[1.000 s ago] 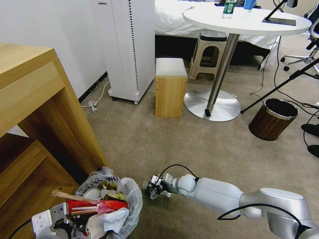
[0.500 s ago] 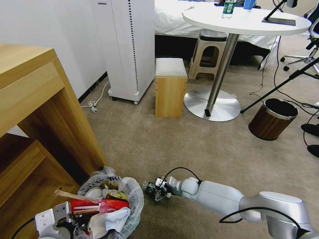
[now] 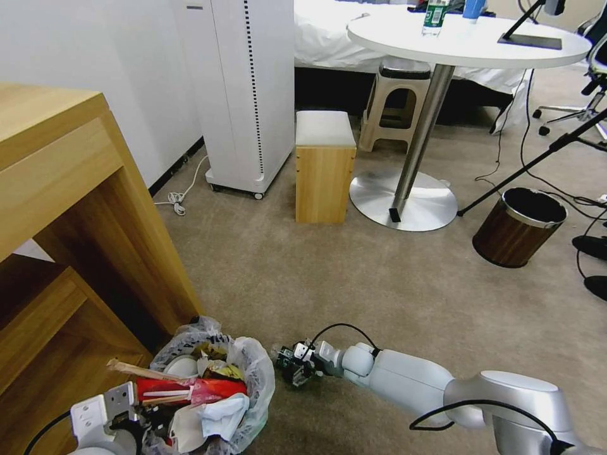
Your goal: Pick up the trash bin and place the garbage on the floor into it.
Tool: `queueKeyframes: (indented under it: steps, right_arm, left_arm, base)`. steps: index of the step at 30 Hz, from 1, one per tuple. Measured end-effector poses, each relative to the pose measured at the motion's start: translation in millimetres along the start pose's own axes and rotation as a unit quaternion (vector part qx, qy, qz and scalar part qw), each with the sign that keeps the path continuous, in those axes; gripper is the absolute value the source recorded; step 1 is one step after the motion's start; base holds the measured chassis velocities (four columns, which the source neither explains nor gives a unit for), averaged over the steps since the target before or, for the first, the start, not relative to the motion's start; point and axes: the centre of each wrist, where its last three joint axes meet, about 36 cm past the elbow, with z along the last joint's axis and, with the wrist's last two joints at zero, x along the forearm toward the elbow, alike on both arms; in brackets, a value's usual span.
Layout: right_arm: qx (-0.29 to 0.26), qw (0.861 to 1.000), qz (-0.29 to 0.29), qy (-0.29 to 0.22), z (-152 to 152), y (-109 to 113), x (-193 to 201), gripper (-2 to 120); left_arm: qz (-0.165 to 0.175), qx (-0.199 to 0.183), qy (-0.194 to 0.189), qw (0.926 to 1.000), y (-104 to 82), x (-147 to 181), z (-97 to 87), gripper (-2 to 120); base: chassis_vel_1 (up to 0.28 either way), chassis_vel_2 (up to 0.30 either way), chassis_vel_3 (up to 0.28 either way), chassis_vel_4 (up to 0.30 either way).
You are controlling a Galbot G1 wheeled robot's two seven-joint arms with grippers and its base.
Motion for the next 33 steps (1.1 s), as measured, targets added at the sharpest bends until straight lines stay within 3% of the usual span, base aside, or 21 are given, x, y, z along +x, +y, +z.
queueKeyframes:
  steps: [12, 20, 26, 33]
  right_arm:
    - [0.0, 1.0, -0.003, -0.01, 0.8, 1.5, 1.5, 82]
    - [0.0, 1.0, 0.014, -0.013, -0.3, -9.9, 8.1, 60]
    - [-0.002, 1.0, 0.022, -0.015, 2.4, -12.7, 14.4, 32]
    - [-0.003, 0.999, 0.029, -0.019, 1.9, -16.6, 19.5, 18]
  left_arm:
    - [0.0, -0.002, -0.003, 1.0, -1.6, -0.5, 0.5, 0]
    - [-0.001, -0.005, -0.004, 1.0, -2.6, -0.1, 2.3, 0]
    - [0.001, -0.007, -0.004, 1.0, -4.2, 0.9, 4.3, 0]
    - [0.001, -0.01, -0.006, 0.9999, -3.7, 2.6, 3.4, 0]
  base:
    - [0.0, 0.0, 0.0, 0.0]
    - [0.0, 0.0, 0.0, 0.0]
    - [0.0, 0.0, 0.0, 0.0]
    - [0.0, 0.0, 0.0, 0.0]
